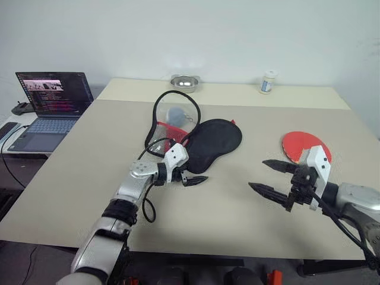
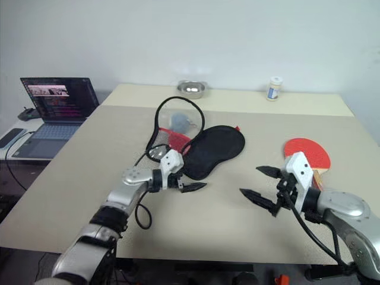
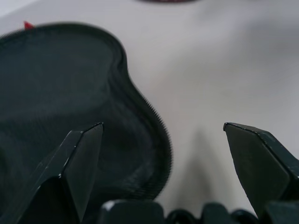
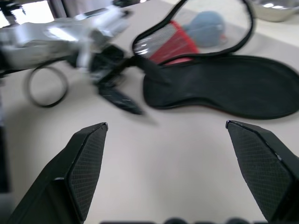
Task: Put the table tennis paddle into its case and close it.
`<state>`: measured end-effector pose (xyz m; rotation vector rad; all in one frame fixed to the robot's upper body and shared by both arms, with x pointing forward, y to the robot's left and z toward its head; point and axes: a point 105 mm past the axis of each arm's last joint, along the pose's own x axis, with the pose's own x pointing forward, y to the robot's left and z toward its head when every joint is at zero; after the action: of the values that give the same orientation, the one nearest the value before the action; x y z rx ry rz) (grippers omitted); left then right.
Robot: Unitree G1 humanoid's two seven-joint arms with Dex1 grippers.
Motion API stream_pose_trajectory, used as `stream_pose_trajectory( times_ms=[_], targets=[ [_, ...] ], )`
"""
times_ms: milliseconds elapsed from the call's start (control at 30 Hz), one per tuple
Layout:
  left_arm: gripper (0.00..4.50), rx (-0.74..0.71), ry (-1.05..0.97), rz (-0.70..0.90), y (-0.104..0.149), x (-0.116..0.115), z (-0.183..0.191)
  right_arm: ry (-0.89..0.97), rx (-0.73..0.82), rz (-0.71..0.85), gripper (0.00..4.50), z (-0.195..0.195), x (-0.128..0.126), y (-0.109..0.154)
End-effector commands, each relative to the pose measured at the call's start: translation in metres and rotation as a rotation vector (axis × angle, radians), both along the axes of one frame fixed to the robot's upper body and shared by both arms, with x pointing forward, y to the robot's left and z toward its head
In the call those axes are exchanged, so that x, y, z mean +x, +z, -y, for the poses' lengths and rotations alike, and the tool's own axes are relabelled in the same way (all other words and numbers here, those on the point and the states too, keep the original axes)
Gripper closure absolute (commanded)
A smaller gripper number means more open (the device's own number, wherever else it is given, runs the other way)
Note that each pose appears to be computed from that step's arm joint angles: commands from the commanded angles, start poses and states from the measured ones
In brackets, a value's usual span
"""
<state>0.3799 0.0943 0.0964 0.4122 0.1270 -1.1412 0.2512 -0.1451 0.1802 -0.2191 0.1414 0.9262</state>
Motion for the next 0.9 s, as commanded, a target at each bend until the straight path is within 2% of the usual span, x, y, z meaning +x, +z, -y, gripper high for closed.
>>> stream_pose_trajectory(
  times_ms=[33,167,267,600,633,733,900],
  targets=[
    [0.00,0.031,-0.037,0.019,0.002,0.004,0.000,0.008,-0.025,0.069,0.04,0.003,-0.002,0.017],
    [0.00,0.037,-0.095,-0.027,-0.003,-0.001,-0.002,-0.013,-0.027,0.080,0.04,0.006,0.000,0.019],
    [0.63,0.036,-0.112,-0.043,-0.004,-0.002,-0.004,-0.028,-0.028,0.083,0.00,0.008,-0.001,0.018],
    [4.31,0.015,-0.122,-0.063,-0.001,-0.004,-0.004,-0.046,-0.039,0.096,0.00,0.017,0.002,0.019],
    [4.49,0.011,-0.118,-0.057,-0.001,-0.004,-0.003,-0.016,-0.041,0.083,0.00,0.016,-0.003,0.018],
    [4.49,-0.034,-0.116,-0.046,0.006,-0.004,0.009,0.042,-0.080,0.038,0.00,0.018,-0.015,0.010],
    [4.49,-0.053,-0.162,-0.051,0.007,-0.015,0.038,0.011,-0.129,0.043,0.00,0.032,-0.012,0.006]
  ],
)
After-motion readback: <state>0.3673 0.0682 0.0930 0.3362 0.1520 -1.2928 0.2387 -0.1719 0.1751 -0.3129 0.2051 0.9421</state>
